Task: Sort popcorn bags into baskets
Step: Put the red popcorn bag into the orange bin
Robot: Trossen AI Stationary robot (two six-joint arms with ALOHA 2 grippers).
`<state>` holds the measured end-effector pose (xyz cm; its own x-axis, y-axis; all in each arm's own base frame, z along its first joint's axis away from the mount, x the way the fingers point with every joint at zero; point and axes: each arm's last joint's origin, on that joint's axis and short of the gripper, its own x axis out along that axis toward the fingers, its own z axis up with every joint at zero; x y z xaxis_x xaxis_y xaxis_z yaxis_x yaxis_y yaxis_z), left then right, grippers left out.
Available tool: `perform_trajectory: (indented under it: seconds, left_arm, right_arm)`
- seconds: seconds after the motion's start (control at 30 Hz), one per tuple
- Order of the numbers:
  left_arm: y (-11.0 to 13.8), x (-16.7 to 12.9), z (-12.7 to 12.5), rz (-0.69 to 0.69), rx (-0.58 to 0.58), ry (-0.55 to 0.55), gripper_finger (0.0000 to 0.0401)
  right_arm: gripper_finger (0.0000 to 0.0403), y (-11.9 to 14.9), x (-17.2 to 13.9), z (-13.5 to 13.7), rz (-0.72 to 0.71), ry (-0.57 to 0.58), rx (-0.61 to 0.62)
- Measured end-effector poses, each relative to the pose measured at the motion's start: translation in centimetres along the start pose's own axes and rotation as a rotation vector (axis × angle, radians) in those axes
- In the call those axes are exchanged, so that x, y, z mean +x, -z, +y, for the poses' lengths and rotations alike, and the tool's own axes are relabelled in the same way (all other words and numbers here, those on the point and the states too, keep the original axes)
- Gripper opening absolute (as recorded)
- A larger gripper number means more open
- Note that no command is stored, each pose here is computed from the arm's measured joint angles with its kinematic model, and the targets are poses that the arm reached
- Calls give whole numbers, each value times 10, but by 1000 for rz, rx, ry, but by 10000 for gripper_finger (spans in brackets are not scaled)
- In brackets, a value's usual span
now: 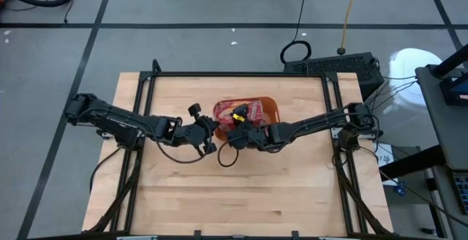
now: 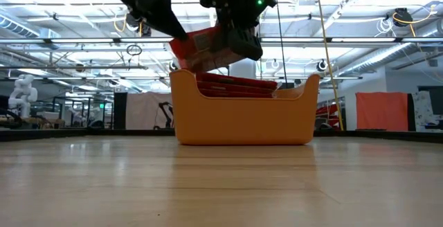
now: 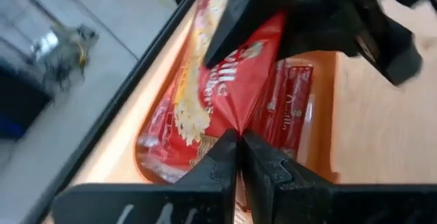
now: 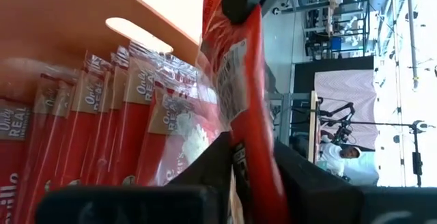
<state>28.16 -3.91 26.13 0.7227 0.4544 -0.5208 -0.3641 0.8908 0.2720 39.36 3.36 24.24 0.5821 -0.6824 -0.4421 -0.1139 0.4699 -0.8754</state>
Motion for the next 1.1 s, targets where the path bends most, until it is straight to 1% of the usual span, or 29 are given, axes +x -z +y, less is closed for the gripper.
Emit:
perform_trajectory:
  seconds: [0.1, 0.17, 0.23, 0.37, 0.43, 0.5, 0.57, 0.63, 0.73, 0.87, 0.93, 1.0, 1.1]
  left_arm:
    - [-1, -5, -8, -22, 99, 26, 35]
    - [-1, -9, -12, -38, 122, 13, 59]
    - [-1, -11, -13, -48, 127, -27, 90]
    - [-2, -19, -12, -73, 82, -72, 166]
    - [-1, -21, -11, -63, 70, -90, 198]
    - [2, -25, -8, -50, 48, -110, 222]
    - [3, -31, -3, -42, 12, -138, 235]
    - [7, -36, 4, -10, -14, -165, 239]
    - [14, -45, 14, 17, -90, -207, 233]
    - [26, -52, 23, 38, -198, -254, 211]
    - [33, -52, 24, 40, -226, -256, 199]
    - [40, -51, 23, 33, -252, -251, 187]
    - [52, -45, 19, 27, -264, -242, 171]
  right_arm:
    - [40, 0, 0, 0, -6, -6, -1]
    - [37, 0, 0, 0, -6, -4, 0]
    - [37, 0, 0, 0, -3, -2, 2]
    - [39, 1, 0, 0, 5, -2, -4]
    - [39, 1, 1, 0, 8, 0, 0]
    - [40, 1, 1, 0, 9, -2, 8]
    - [40, 3, 2, 0, 17, -5, 12]
    - [40, 4, 1, -3, 17, -4, 18]
    - [40, 5, -4, -11, 5, 10, 62]
    - [40, 12, -9, -25, -14, 17, 169]
    - [40, 18, -11, -30, -56, -21, 225]
    - [40, 25, -8, -30, -86, -62, 275]
    - [40, 36, -2, -25, -115, -74, 324]
